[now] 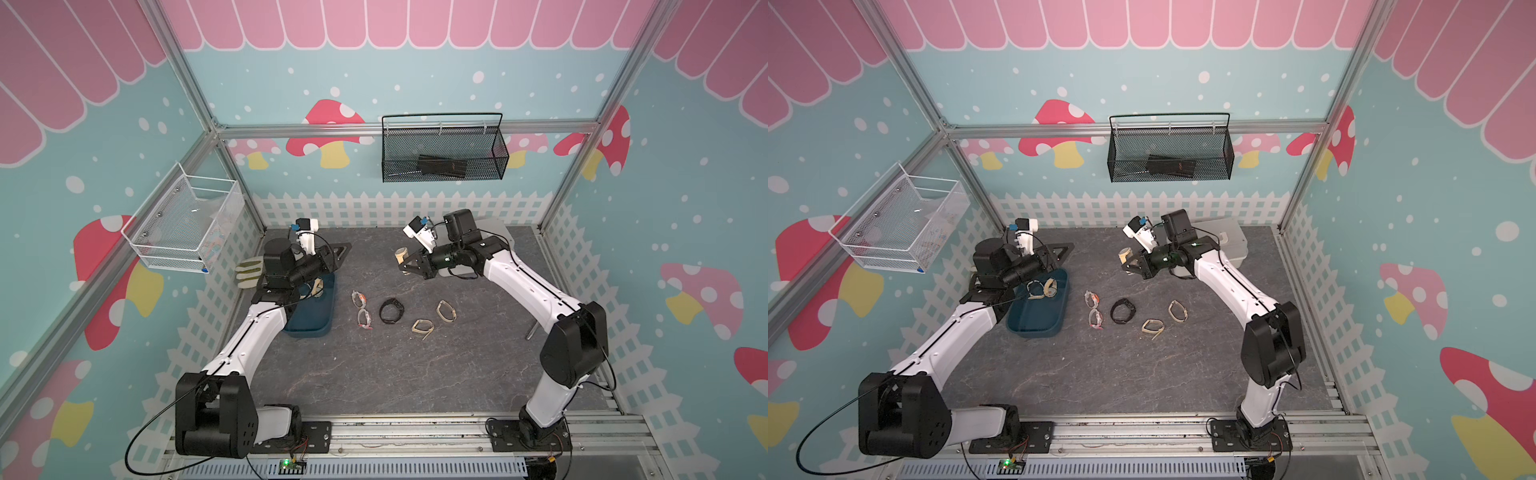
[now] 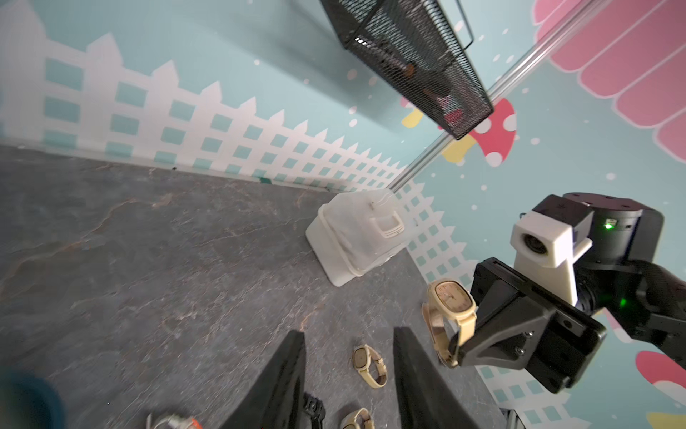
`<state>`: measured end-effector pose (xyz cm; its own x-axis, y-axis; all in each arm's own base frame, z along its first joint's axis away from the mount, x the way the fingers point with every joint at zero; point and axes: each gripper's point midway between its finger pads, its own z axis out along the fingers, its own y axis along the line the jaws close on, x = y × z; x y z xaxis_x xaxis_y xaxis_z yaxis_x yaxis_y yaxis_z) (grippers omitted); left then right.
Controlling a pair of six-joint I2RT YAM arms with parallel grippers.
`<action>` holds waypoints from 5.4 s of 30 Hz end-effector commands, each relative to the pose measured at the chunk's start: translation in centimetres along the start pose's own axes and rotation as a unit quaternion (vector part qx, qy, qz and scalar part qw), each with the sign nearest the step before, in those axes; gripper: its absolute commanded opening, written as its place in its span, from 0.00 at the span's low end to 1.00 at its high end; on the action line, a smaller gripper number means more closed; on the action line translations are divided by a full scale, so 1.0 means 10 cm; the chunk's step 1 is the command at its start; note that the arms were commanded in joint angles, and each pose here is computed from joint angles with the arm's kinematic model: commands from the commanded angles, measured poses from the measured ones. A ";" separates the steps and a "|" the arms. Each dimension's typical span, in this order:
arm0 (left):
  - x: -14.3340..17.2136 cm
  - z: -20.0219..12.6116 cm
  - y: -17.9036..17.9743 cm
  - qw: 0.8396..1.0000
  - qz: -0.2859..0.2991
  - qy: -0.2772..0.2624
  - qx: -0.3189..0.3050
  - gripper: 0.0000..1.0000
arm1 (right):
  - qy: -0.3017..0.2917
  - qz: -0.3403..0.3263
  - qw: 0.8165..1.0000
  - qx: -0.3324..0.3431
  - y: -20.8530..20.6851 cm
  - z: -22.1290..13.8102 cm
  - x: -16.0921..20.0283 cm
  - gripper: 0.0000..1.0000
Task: Put the watch into the storage box
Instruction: Pick up the watch at the center of the board, then place the watch in the storage box.
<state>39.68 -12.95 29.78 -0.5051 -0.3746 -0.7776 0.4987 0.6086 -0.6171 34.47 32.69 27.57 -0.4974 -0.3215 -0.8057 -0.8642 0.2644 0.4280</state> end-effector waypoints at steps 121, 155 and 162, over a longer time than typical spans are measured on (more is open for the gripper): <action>0.80 -0.59 2.17 0.848 -0.073 0.152 -0.502 0.00 | -0.005 -0.020 0.999 -0.030 0.14 0.36 0.14 0.99; 1.00 -0.20 2.39 0.815 0.003 0.236 -0.530 0.08 | 0.016 -0.013 0.999 -0.024 0.11 0.36 0.20 0.99; 1.02 -0.17 2.38 0.812 0.012 0.241 -0.531 0.16 | 0.020 -0.013 0.999 -0.021 0.11 0.35 0.23 0.99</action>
<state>45.05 -1.09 7.47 -0.8394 -0.2162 -0.4987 -0.2583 0.9659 0.0159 32.41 35.54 24.92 -0.4792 -0.3537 -0.8033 -0.8775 0.2119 0.4302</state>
